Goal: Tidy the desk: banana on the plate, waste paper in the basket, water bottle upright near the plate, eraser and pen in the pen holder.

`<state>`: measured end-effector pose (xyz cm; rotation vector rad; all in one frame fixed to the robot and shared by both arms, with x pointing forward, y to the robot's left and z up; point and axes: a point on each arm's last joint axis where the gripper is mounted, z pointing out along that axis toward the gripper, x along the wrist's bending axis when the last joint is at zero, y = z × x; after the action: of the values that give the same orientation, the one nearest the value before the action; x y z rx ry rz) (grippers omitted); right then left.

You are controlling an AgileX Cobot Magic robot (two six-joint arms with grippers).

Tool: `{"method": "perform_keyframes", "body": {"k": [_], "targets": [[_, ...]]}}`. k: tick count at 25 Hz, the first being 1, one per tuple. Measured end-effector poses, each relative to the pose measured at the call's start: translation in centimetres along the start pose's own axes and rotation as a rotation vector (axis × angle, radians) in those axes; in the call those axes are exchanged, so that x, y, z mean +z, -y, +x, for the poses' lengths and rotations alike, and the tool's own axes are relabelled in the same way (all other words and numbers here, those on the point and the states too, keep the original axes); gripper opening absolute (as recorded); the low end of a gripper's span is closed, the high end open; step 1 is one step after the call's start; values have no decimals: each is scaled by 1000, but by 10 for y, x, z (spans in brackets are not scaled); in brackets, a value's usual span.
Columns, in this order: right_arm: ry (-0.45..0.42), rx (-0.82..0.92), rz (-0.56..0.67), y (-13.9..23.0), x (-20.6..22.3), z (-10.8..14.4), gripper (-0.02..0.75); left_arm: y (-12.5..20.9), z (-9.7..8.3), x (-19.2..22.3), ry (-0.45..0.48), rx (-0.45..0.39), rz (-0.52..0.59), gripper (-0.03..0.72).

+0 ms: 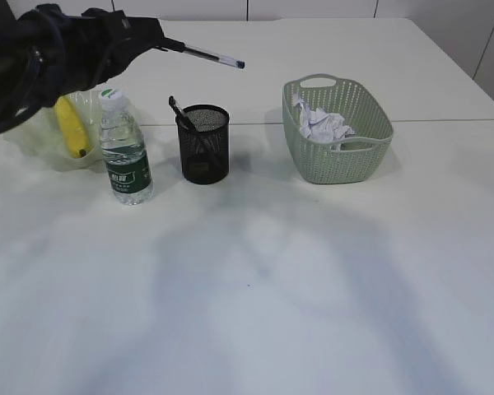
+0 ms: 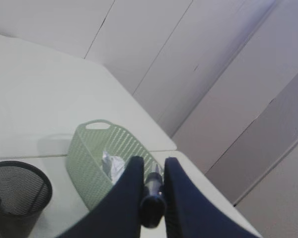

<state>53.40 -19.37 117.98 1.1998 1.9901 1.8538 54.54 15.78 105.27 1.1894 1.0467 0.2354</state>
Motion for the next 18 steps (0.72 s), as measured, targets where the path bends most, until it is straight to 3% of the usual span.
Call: {"method": "perform_keyframes", "body": {"k": [8, 18], "targets": [[-1, -11, 17, 2, 0, 0, 595, -30, 4, 16, -203, 160, 92, 52], [-17, -16, 37, 3, 0, 2, 595, -41, 21, 45, -328, 237, 142, 52]]}}
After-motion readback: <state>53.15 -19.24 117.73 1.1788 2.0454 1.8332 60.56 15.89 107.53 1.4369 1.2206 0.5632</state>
